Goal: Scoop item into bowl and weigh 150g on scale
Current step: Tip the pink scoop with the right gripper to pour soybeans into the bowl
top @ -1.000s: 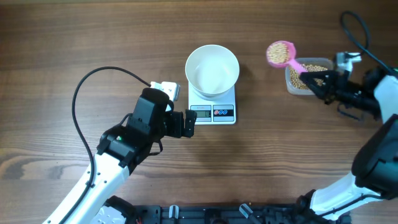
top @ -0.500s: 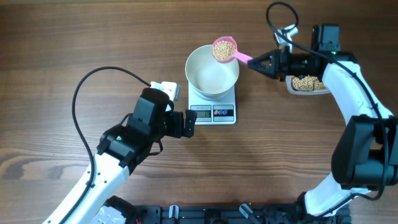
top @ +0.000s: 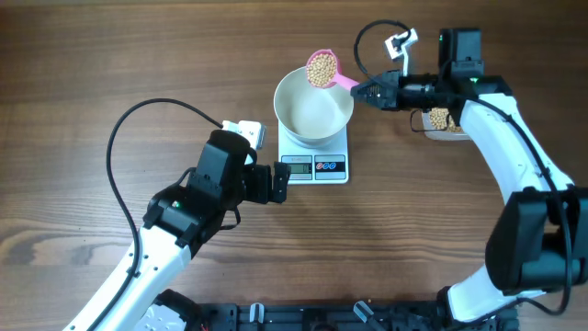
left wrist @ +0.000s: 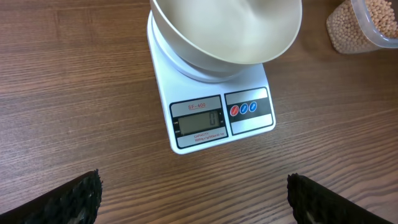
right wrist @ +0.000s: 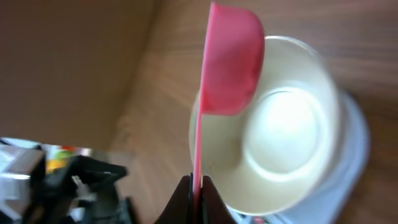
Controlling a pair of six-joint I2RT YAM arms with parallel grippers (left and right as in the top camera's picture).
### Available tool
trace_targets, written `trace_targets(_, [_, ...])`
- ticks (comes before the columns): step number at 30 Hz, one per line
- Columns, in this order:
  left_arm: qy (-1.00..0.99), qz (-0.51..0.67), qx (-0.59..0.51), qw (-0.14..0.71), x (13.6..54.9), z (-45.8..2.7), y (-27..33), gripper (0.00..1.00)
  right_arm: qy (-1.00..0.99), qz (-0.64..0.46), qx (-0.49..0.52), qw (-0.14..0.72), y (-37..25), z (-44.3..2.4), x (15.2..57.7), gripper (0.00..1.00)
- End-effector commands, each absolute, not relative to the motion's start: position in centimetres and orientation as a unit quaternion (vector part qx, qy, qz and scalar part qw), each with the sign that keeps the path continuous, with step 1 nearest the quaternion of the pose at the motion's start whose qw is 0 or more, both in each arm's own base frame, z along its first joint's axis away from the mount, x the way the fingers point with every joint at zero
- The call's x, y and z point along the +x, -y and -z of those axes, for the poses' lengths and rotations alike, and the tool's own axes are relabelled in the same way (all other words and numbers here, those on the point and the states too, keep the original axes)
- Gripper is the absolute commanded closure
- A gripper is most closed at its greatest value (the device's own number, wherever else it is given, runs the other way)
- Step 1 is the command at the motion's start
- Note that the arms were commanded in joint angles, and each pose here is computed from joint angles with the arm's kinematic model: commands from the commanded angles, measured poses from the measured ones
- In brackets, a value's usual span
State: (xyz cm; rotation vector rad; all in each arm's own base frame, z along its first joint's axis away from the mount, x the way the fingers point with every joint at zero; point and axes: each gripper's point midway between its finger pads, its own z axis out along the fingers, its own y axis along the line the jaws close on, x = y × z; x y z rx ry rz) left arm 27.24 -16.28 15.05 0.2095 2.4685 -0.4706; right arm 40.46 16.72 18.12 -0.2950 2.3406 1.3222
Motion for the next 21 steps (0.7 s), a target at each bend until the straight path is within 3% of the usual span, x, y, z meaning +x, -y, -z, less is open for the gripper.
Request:
trace_targets(1, [-0.932, 0.17, 0.086, 0.31, 27.5, -15.1, 16.1, 0.0, -0.857, -0.411, -0.157, 0.269, -15.6, -19.3, 40.5, 0.96])
trace_targets(21, [-0.932, 0.17, 0.086, 0.31, 27.5, -15.1, 16.1, 0.0, -0.866, -0.276, -0.296, 0.293, -16.7, -16.4, 40.0, 0.96])
